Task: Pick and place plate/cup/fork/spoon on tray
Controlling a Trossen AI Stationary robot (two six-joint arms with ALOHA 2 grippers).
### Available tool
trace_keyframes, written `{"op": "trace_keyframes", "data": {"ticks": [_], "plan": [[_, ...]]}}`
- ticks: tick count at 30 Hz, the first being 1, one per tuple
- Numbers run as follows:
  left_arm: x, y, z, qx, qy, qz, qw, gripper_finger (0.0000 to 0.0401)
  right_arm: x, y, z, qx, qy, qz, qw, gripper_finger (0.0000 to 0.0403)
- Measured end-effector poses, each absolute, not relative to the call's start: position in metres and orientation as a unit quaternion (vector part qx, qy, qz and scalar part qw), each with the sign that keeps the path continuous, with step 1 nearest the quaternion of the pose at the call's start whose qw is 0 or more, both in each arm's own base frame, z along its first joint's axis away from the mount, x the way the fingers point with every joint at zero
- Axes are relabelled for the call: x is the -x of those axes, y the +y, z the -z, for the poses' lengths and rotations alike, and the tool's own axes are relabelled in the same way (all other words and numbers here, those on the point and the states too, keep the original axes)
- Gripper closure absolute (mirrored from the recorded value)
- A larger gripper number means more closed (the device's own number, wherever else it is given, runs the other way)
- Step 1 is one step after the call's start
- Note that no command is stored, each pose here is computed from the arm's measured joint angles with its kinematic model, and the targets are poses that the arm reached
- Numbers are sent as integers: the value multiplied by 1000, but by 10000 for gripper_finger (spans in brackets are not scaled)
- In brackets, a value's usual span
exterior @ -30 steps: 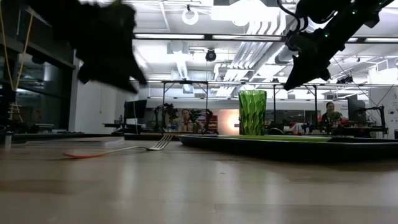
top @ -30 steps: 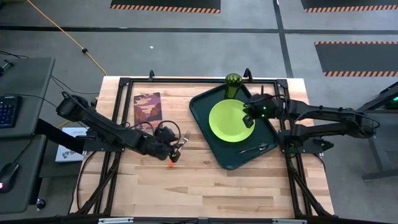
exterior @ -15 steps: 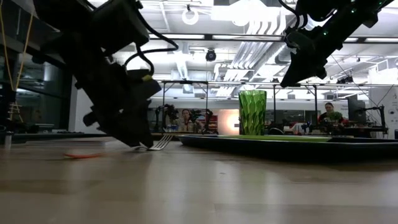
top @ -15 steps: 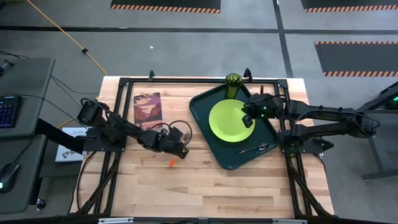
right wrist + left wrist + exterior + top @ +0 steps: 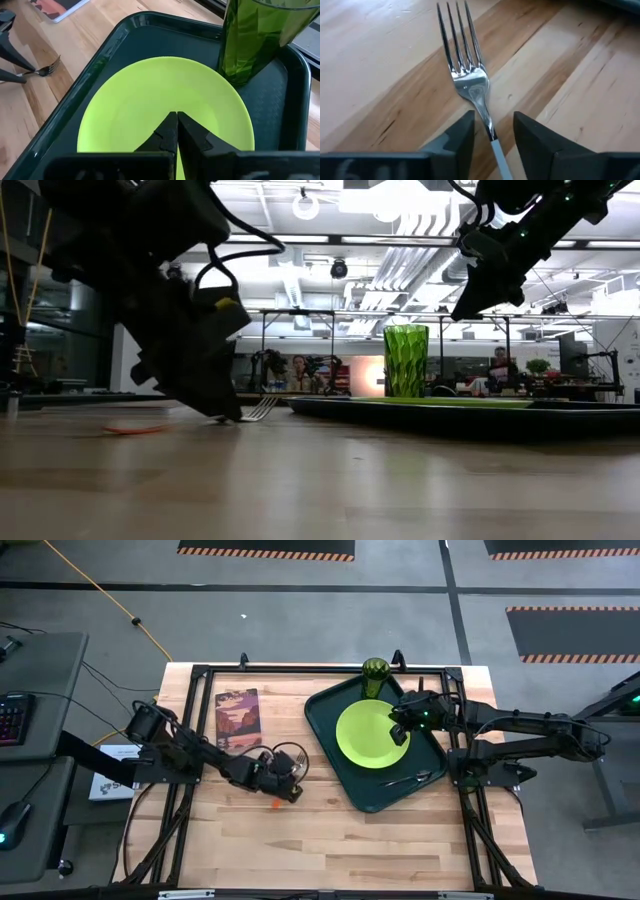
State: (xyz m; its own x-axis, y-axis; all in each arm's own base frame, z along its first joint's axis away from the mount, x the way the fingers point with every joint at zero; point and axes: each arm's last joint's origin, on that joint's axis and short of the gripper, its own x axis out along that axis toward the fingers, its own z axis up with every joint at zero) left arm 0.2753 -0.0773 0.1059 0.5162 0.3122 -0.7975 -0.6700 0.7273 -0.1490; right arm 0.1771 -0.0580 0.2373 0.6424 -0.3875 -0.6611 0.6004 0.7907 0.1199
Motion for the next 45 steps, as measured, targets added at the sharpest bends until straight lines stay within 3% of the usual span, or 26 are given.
{"op": "trace_keyframes", "data": {"ticks": [9, 13, 23, 27, 37, 45], "plan": [[-270, -85, -106, 158, 402, -284, 856, 391, -177, -58, -237, -167, 319, 277, 891, 403], [-268, -88, -123, 131, 407, -256, 867, 388, -177, -58, -237, -170, 319, 273, 891, 403], [-291, -96, -200, 107, 271, -170, 941, 397, -180, -58, -240, -173, 302, 260, 900, 403], [-322, -95, -199, 113, 259, -132, 950, 398, -182, -58, -243, -173, 284, 258, 907, 403], [-429, -94, -212, 1, 248, -75, 966, 398, -182, -58, -249, -165, 264, 245, 918, 403], [-435, -88, -223, -49, 269, -85, 958, 398, -171, -44, -233, -217, 375, 155, 888, 403]]}}
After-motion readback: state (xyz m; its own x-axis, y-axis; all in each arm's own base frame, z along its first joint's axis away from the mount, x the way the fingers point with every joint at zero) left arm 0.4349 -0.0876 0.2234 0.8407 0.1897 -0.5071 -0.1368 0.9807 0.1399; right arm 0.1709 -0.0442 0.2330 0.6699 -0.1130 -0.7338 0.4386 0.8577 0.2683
